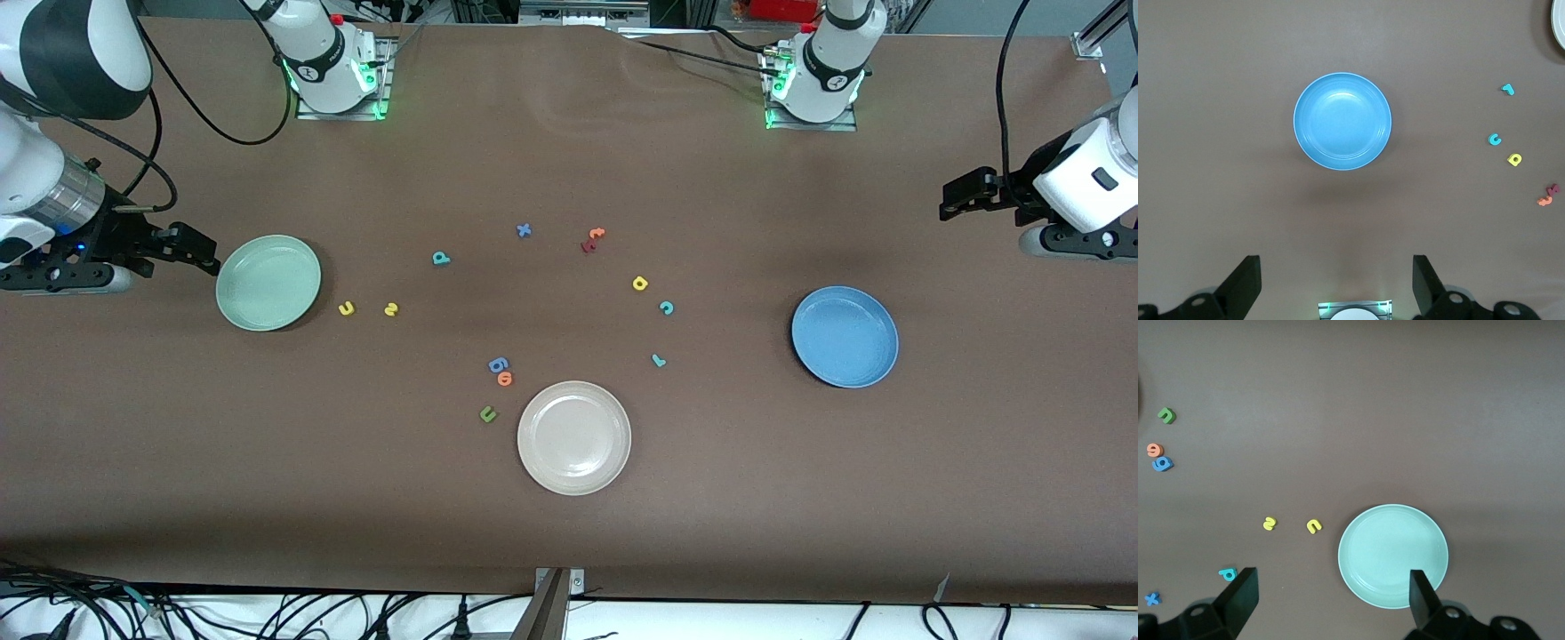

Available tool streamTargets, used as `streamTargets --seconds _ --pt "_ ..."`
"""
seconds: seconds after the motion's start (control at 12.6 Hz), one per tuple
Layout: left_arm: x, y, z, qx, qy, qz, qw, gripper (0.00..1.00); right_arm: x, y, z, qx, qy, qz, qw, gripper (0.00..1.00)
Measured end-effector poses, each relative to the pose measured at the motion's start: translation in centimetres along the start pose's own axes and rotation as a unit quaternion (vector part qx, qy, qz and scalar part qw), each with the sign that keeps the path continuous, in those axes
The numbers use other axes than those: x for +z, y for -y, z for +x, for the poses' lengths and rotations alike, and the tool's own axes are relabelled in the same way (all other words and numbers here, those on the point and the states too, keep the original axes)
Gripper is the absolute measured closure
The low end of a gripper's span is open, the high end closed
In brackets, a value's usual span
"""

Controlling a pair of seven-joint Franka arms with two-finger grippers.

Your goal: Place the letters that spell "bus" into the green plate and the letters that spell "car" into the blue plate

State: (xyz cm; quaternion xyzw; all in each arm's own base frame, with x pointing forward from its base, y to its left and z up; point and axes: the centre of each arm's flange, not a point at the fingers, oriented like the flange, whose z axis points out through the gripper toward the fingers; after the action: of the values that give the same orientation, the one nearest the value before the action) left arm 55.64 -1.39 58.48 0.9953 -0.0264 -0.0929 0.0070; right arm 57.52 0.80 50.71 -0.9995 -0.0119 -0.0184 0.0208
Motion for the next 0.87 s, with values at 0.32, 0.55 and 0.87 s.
streamTargets --seconds 0.32,0.55,0.87 --pt "0.0 0.0 0.0 0.0 0.0 0.0 1.0 0.0 -2.0 -0.3 -0.1 0.003 0.0 0.0 1.0 0.0" --pt "0.0 0.0 0.0 0.0 0.0 0.0 1.0 0.0 -2.8 -0.2 -0.7 0.002 0.012 0.0 1.0 0.0" --pt "0.0 0.0 0.0 0.0 0.0 0.0 1.0 0.0 -2.6 -1.4 -1.4 0.013 0.038 0.001 0.999 0.0"
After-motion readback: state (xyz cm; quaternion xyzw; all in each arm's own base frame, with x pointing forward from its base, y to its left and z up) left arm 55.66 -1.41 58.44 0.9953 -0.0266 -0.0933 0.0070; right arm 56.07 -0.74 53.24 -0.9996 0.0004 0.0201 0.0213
